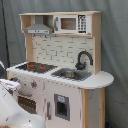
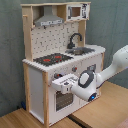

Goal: Play with the kitchen

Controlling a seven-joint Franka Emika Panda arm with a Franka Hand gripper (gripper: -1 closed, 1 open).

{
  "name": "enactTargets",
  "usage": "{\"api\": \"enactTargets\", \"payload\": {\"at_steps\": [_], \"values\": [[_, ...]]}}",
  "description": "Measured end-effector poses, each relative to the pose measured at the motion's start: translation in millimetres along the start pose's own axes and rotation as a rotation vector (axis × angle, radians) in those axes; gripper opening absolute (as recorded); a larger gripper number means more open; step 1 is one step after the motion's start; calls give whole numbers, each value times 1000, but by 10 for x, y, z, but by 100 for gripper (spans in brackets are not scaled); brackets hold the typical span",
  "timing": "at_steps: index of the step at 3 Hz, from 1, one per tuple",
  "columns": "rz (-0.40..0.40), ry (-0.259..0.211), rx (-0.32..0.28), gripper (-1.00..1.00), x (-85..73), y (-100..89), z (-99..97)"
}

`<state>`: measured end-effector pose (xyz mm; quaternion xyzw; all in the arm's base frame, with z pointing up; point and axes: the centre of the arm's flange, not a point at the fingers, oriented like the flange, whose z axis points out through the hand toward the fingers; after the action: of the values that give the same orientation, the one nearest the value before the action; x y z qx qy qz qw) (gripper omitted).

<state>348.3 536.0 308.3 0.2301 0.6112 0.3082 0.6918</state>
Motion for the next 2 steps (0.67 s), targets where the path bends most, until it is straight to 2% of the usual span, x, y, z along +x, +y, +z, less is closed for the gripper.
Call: {"api": "enactTargets", "payload": {"at_steps": [1, 2], "values": [[86, 79, -11, 100, 63, 198, -425], [107, 84, -6, 100, -42, 243, -637]]}}
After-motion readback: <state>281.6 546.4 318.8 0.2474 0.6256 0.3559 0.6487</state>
